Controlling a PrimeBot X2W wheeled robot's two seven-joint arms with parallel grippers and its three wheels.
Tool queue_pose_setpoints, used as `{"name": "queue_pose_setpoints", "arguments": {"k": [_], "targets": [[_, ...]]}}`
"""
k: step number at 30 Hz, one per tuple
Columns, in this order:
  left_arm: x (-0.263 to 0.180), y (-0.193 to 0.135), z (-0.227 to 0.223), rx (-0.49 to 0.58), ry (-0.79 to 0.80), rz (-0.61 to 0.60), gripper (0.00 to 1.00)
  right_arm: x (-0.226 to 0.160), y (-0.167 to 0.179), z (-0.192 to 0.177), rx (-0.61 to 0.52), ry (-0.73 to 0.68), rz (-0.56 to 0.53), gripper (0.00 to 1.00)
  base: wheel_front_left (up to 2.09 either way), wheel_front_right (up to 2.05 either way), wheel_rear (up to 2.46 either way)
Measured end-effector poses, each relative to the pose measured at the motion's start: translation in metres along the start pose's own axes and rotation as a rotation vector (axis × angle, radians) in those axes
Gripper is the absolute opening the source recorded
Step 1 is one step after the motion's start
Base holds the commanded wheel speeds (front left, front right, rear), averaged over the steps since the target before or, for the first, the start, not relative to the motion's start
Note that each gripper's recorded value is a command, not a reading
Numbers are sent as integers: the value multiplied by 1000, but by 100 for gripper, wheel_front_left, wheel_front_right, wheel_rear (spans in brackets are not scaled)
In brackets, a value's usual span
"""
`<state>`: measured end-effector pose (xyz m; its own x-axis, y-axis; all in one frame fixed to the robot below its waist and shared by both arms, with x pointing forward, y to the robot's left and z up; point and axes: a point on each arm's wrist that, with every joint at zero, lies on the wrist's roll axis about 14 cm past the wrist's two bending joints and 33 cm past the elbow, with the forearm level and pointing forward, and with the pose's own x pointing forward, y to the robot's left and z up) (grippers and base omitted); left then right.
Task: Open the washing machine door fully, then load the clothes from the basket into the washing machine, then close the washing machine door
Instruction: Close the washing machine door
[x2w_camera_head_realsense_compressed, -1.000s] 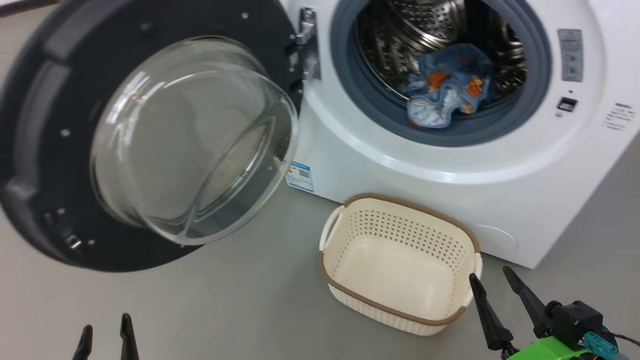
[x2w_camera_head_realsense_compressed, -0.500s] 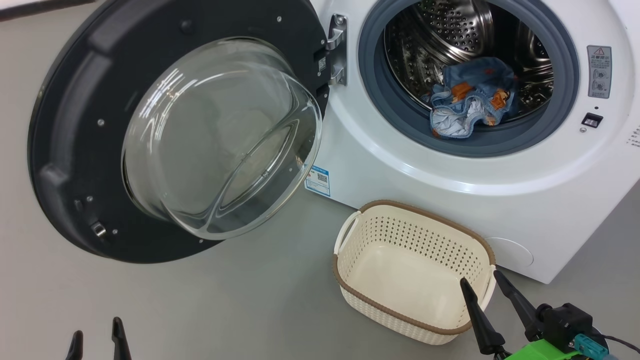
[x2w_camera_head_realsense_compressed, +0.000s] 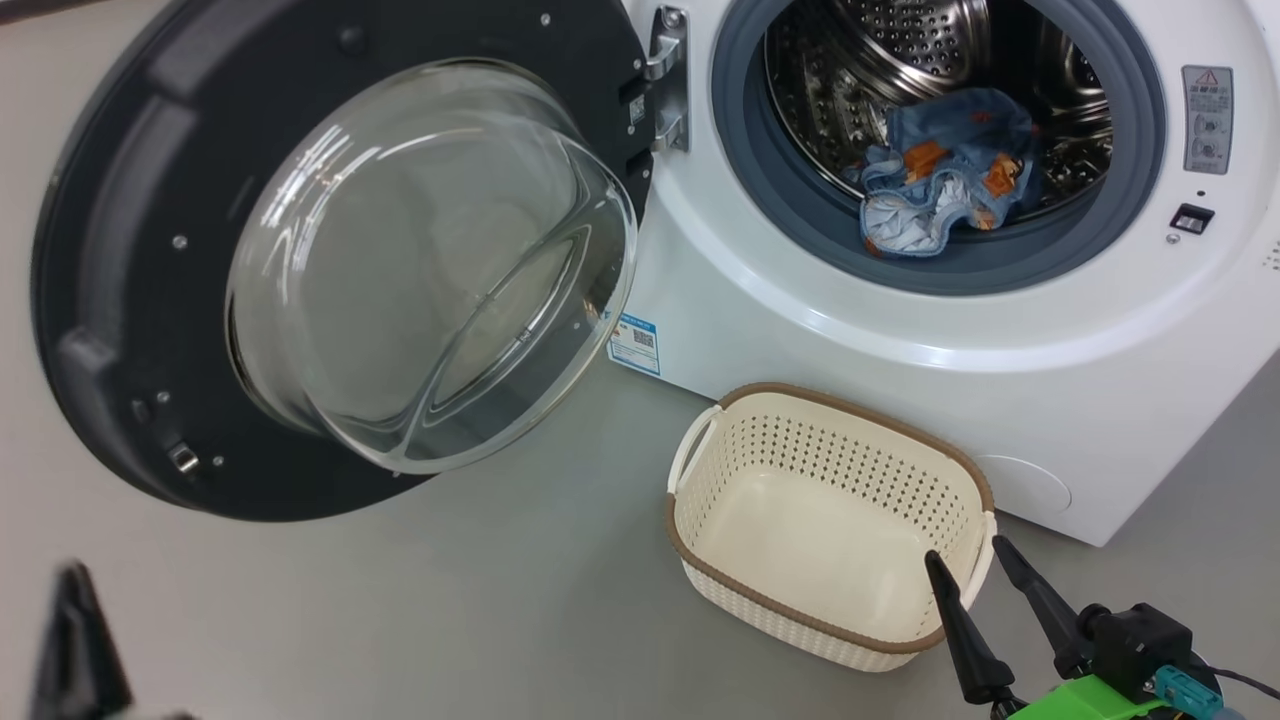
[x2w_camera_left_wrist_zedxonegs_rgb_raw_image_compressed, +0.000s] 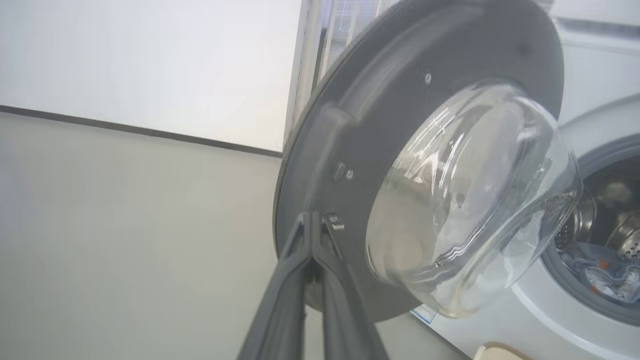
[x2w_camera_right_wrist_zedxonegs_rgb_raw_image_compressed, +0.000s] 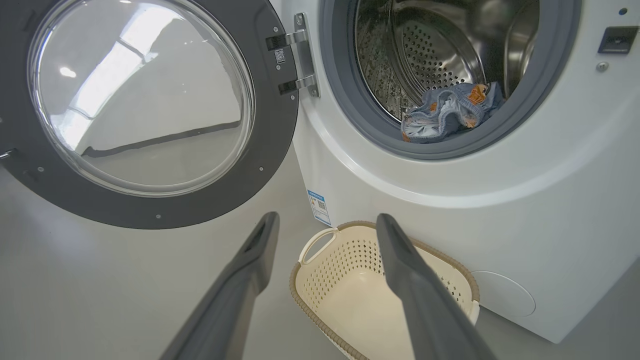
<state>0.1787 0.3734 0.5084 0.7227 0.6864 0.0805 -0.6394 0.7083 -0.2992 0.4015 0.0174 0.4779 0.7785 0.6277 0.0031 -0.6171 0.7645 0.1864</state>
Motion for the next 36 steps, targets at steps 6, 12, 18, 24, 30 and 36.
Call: {"name": "queue_pose_setpoints", "arguments": {"k": [6, 12, 18, 24, 30, 36], "targets": [[44, -3, 77, -16, -232, -46, 0, -2, -6, -4, 7, 8, -16, 100, 0, 0, 0], [96, 0, 155, -82, -406, -101, 0, -4, -14, -5, 12, 6, -38, 100, 0, 0, 0], [145, 1, 172, -252, -303, -123, 0, -3, -19, -4, 16, 2, -52, 100, 0, 0, 0], [181, 2, 153, -404, -46, -123, 0, -3, -25, -7, 24, 3, -67, 100, 0, 0, 0], [191, 1, 112, -529, 256, -121, 0, -3, -30, -15, 36, 20, -78, 100, 0, 0, 0], [185, -8, 74, -591, 482, -138, 0, 0, -36, -14, 34, 15, -84, 100, 0, 0, 0]]}}
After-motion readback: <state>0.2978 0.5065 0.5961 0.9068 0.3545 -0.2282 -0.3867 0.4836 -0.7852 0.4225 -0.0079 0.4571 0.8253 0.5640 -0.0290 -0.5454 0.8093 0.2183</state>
